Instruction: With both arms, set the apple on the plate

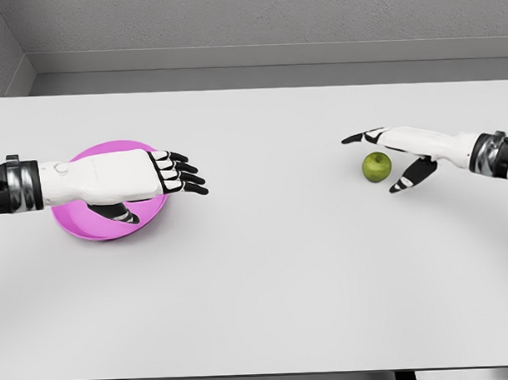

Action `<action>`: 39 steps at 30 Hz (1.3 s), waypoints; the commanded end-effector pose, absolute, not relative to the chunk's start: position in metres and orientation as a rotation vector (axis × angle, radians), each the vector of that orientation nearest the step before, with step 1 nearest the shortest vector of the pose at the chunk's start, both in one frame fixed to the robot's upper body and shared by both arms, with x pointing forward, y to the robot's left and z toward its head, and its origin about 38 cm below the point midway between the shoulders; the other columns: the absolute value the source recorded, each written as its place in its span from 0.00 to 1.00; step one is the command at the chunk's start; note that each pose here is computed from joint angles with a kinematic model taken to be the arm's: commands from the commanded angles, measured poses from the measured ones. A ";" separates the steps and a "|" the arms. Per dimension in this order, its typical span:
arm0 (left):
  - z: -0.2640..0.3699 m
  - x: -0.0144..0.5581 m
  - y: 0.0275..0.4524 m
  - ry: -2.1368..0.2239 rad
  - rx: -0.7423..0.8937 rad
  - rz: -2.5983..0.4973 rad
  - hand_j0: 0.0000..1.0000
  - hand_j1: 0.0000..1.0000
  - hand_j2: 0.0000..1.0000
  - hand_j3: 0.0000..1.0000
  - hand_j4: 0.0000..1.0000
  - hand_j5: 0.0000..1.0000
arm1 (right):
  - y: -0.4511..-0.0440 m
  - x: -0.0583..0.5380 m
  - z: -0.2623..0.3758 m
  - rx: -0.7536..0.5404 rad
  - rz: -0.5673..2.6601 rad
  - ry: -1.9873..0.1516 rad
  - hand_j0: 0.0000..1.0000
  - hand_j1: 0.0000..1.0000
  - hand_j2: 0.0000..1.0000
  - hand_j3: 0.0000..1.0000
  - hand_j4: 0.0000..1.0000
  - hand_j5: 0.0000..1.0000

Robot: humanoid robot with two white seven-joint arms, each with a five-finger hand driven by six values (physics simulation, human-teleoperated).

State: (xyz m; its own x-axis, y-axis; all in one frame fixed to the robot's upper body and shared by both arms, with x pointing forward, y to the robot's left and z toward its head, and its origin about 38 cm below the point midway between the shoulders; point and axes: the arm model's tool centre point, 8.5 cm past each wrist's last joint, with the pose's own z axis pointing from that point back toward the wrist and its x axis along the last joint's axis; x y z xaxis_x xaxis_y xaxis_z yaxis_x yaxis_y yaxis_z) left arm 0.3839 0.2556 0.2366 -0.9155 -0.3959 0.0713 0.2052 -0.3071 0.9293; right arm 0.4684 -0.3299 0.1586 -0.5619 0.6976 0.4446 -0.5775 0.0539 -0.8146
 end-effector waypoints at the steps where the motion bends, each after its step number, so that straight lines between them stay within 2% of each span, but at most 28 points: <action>1: 0.237 0.385 0.256 -1.571 0.240 -2.256 1.00 1.00 1.00 1.00 1.00 1.00 | -0.323 0.472 0.146 -0.112 1.673 -1.361 1.00 1.00 1.00 1.00 1.00 1.00; 22: 0.231 0.386 0.251 -1.567 0.236 -2.266 1.00 1.00 1.00 1.00 1.00 1.00 | -0.345 0.482 0.146 -0.165 1.670 -1.320 1.00 1.00 1.00 1.00 1.00 1.00; 24: 0.230 0.386 0.251 -1.566 0.234 -2.266 1.00 1.00 1.00 1.00 1.00 1.00 | -0.346 0.482 0.146 -0.166 1.664 -1.319 0.93 0.93 0.93 0.93 0.93 0.93; 28: 0.231 0.386 0.251 -1.566 0.237 -2.268 1.00 1.00 1.00 1.00 1.00 1.00 | -0.349 0.483 0.145 -0.168 1.655 -1.313 0.89 0.89 0.89 0.89 0.89 0.89; 30: 0.231 0.386 0.251 -1.566 0.237 -2.268 1.00 1.00 1.00 1.00 1.00 1.00 | -0.349 0.482 0.143 -0.165 1.655 -1.309 0.84 0.84 0.84 0.84 0.84 0.84; 39: 0.230 0.387 0.252 -1.563 0.236 -2.264 1.00 1.00 1.00 1.00 1.00 1.00 | -0.336 0.483 0.139 -0.140 1.658 -1.327 0.81 0.81 0.81 0.81 0.81 0.81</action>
State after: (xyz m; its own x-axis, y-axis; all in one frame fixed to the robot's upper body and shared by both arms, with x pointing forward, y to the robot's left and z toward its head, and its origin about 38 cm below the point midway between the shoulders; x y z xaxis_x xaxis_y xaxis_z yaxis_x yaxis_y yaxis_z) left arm 0.3865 0.2511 0.2297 -0.9165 -0.3941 0.0686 0.2053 -0.3163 0.9262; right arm 0.4828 -0.3386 0.1391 -0.5224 0.7287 0.4428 -0.5980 0.0571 -0.7995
